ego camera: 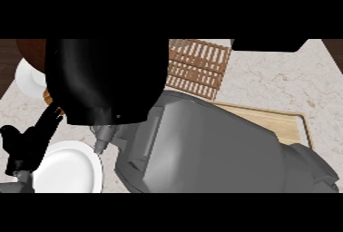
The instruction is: Pick the cupcake from the tray and place it in the tiered shelf
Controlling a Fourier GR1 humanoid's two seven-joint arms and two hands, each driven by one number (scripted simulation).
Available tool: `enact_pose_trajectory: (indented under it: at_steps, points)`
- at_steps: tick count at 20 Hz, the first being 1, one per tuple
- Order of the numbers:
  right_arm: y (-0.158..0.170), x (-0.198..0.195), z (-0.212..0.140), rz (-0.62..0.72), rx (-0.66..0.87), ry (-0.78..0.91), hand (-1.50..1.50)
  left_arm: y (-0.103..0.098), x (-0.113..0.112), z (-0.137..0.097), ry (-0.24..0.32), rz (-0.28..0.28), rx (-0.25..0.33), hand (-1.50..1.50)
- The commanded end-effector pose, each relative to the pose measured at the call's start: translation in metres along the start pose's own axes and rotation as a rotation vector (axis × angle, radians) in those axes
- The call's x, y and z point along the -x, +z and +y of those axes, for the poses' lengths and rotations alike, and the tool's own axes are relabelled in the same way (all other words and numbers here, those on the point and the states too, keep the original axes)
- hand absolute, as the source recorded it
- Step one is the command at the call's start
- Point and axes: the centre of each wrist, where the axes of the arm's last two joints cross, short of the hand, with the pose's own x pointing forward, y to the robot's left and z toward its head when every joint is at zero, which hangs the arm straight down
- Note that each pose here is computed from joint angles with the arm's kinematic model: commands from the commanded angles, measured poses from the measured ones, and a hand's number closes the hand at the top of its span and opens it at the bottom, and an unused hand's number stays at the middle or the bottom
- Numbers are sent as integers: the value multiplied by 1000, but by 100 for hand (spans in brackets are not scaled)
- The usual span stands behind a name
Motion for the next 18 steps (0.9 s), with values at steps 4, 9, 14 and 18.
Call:
enact_pose_trajectory:
  at_steps: [4, 9, 14, 18]
  points:
    - [-30, -33, -21, 243, 61, 124, 150, 1, 6, -2, 6, 13, -20, 0]
    - [-49, -47, -28, 254, 62, 180, 150, 6, 6, 2, 8, -5, -16, 0]
    - [-72, -46, -29, 304, 99, 219, 150, 10, 4, 4, 3, 4, -2, 0]
    - [-98, -27, -27, 321, 99, 279, 150, 8, -14, 0, 9, -6, -10, 0]
